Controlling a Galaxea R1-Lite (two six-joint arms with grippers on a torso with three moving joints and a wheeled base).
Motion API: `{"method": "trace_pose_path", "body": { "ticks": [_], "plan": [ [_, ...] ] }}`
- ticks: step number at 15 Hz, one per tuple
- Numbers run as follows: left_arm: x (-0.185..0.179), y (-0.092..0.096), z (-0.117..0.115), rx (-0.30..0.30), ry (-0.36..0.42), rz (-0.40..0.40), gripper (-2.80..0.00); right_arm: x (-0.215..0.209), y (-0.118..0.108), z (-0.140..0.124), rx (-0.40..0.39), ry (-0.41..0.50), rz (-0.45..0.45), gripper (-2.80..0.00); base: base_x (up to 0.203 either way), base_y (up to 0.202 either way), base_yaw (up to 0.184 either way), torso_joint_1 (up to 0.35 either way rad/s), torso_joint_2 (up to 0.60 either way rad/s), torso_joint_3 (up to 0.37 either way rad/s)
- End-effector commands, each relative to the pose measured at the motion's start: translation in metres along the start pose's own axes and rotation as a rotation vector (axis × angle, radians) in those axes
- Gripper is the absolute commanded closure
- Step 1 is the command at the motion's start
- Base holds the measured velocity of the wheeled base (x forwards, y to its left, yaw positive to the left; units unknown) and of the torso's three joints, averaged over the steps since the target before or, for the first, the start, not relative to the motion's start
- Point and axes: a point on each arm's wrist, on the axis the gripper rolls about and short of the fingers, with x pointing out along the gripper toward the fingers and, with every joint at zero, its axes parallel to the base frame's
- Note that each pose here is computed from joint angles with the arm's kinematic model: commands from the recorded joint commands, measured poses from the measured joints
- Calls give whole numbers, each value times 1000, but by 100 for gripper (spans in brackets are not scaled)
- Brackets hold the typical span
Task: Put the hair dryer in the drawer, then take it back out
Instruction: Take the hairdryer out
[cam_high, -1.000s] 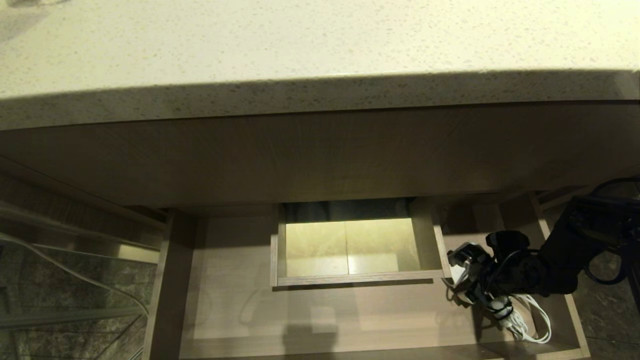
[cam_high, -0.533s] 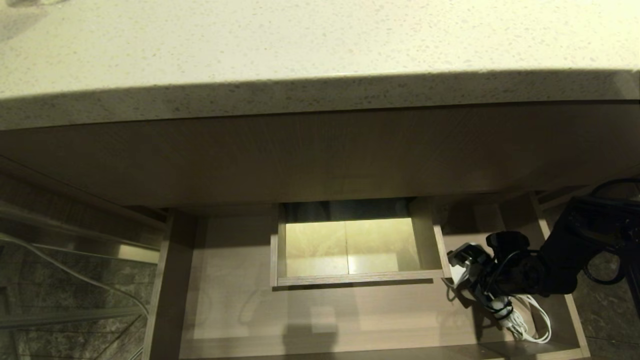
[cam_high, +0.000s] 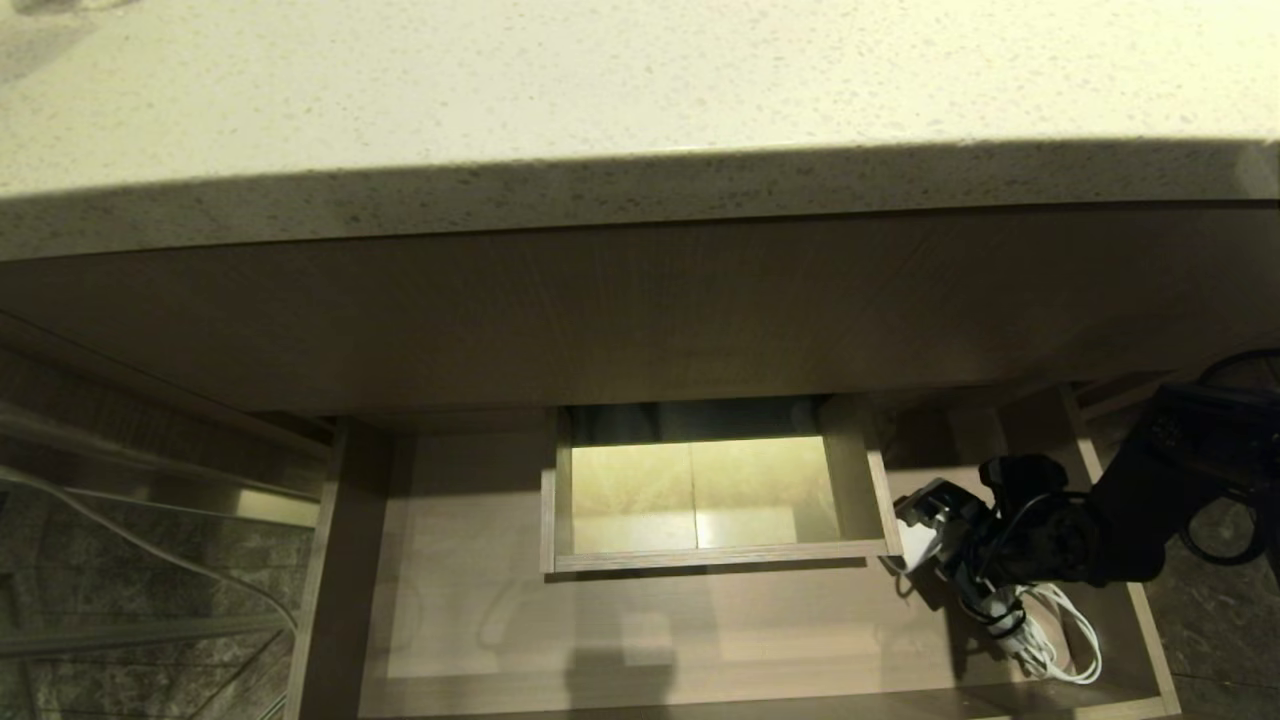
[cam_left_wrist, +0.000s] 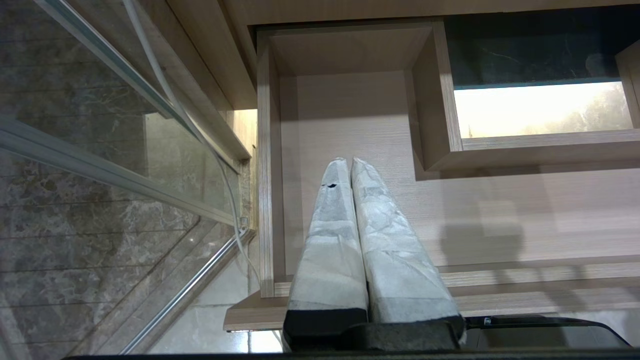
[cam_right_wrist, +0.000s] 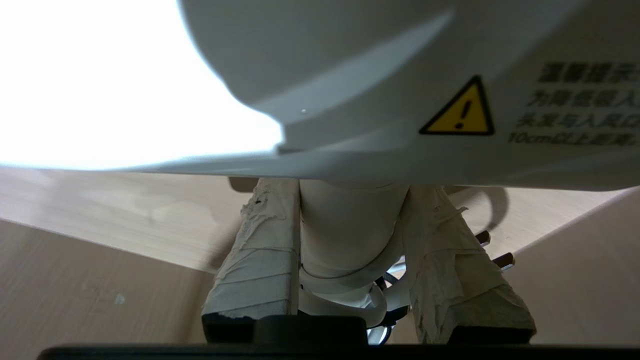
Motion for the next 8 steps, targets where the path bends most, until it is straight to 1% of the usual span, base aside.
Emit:
{"method": "trace_pose_path", "body": {
  "ticks": [1, 5, 8],
  "plan": [
    [0, 0, 0, 1, 0, 0, 0, -8, -8, 6, -1, -25, -24, 0, 0, 0, 0, 0, 0, 0],
    [0, 0, 0, 1, 0, 0, 0, -24, -12, 9, -2, -29, -21, 0, 0, 0, 0, 0, 0, 0],
    [0, 0, 0, 0, 0, 0, 0, -30, -16, 11, -15, -39, -36, 0, 0, 0, 0, 0, 0, 0]
  ]
}}
